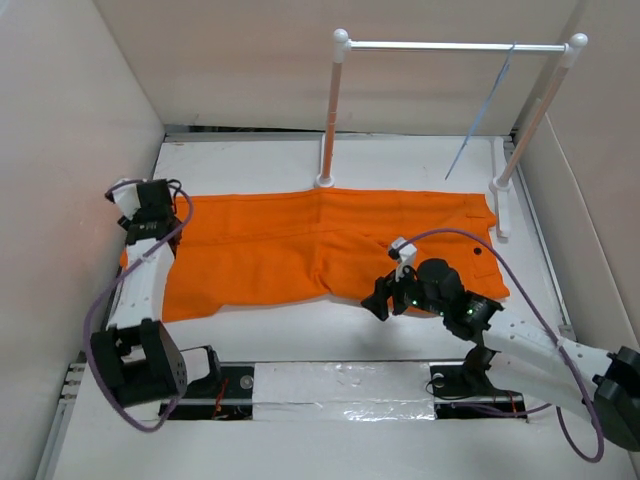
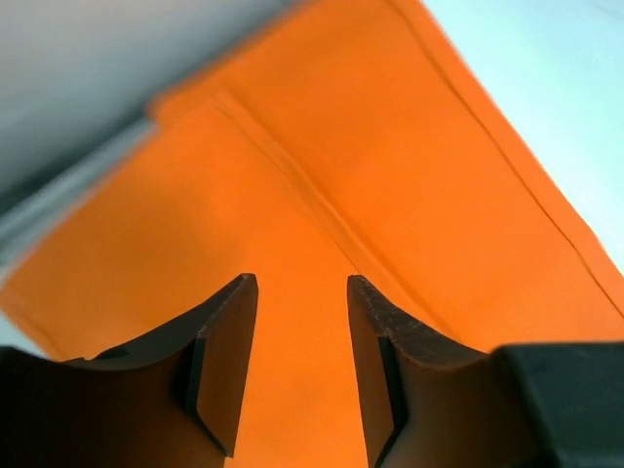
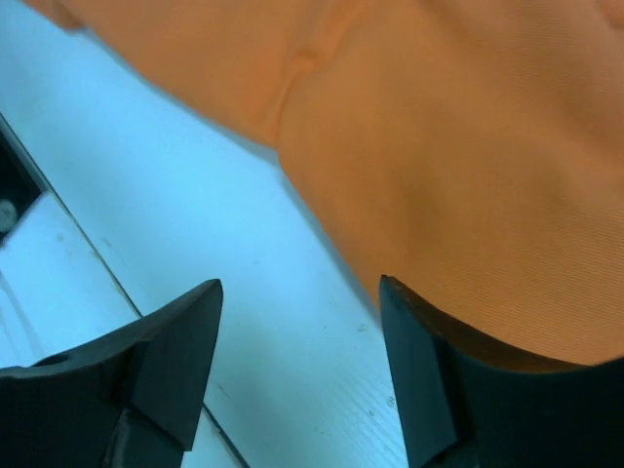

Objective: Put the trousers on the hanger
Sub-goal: Flatten out the trousers at the center of the board.

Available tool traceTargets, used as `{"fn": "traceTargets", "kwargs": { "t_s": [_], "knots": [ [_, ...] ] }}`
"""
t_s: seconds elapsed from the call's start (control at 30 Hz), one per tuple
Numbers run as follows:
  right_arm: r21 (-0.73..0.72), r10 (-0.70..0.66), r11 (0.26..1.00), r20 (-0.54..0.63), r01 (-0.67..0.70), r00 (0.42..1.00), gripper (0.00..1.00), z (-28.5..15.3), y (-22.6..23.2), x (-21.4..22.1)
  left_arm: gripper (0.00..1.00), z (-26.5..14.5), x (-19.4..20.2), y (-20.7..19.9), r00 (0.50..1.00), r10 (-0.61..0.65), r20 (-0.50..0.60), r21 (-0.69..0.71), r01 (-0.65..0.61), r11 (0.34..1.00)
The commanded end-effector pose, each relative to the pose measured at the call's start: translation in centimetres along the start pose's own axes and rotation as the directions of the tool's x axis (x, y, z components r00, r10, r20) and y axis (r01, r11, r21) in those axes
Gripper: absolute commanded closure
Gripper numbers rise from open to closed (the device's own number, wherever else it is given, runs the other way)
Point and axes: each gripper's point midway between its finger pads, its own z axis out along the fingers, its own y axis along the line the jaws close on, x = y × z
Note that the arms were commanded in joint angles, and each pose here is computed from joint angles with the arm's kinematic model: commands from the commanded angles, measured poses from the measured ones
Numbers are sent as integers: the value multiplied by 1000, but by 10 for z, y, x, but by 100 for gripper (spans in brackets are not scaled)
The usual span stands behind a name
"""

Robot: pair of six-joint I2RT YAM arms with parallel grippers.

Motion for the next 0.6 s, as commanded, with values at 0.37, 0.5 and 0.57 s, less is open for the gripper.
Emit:
{"fn": "traceTargets", "kwargs": {
  "t_s": [0.37,0.5,0.57],
  "knots": [
    [279,-51,956,-135,88,989,26,47,-40,11,59,-200,221,-114,939,309,-152,696,-121,708],
    [304,-51,947,-187,107,981,32,56,-44,21,58,-215,261,-102,914,401,-60,679,-257,687],
    [338,-38,935,-209,108,977,44,60,-51,28,57,-221,277,-95,889,458,-18,680,-325,658]
  ]
}}
